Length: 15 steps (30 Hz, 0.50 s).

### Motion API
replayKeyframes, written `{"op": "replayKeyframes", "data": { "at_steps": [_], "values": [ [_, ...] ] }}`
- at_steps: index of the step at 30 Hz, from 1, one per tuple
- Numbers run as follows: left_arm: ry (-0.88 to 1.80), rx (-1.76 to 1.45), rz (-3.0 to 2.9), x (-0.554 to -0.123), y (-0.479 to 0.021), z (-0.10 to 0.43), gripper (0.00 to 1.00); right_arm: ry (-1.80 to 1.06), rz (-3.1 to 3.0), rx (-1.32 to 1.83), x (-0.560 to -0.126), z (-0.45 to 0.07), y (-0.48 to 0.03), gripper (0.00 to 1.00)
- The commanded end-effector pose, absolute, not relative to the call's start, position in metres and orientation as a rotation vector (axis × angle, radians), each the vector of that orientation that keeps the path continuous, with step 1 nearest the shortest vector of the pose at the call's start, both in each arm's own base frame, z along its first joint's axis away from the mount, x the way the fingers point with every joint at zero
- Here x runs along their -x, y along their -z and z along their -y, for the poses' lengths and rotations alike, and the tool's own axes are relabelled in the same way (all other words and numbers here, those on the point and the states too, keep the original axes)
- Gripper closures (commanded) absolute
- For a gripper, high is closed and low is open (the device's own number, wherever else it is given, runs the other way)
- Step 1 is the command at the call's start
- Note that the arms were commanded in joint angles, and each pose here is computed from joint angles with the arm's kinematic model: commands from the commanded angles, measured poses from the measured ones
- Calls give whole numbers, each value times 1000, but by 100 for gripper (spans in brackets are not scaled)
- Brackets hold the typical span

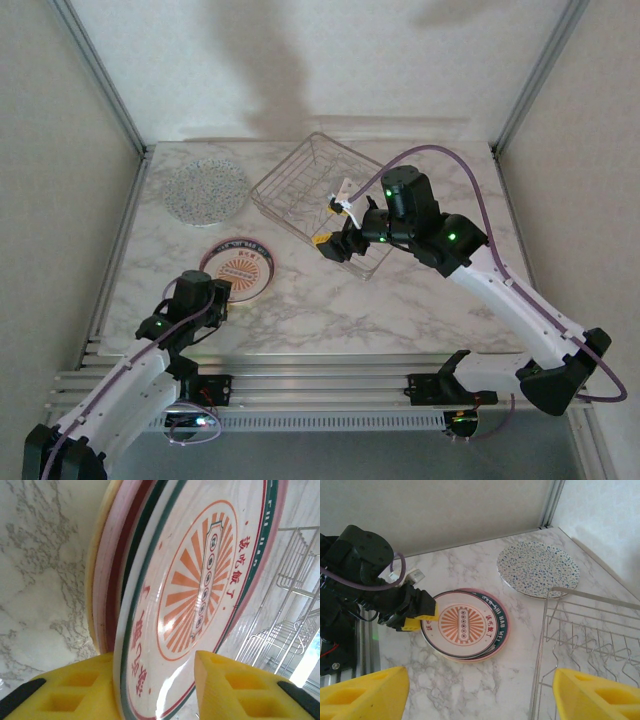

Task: Unload the plates from the dish rack

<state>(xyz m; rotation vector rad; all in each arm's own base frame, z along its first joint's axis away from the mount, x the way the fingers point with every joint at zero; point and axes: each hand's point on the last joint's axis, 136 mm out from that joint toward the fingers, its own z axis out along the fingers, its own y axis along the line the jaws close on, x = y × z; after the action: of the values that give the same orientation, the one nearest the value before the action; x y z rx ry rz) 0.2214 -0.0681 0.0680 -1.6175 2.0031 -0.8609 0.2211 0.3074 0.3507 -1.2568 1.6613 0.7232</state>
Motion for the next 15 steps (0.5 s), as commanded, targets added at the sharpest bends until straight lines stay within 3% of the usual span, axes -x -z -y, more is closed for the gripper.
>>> {"op": "replayKeyframes", "data": {
  "at_steps": [1, 4, 9, 15],
  "values": [
    [786, 1684, -1997, -215, -65, 59, 60, -718, -1645, 1234, -223, -311, -362, 24],
    [775, 1693, -1997, -215, -67, 58, 58, -729, -1639, 1237, -221, -311, -364, 24],
    [726, 1691, -2018, -212, -72, 55, 43, -756, -1638, 1245, -218, -313, -364, 23],
    [709, 1699, -1991, -212, -84, 50, 36, -743, -1616, 1204, -222, -312, -375, 23]
  ]
}}
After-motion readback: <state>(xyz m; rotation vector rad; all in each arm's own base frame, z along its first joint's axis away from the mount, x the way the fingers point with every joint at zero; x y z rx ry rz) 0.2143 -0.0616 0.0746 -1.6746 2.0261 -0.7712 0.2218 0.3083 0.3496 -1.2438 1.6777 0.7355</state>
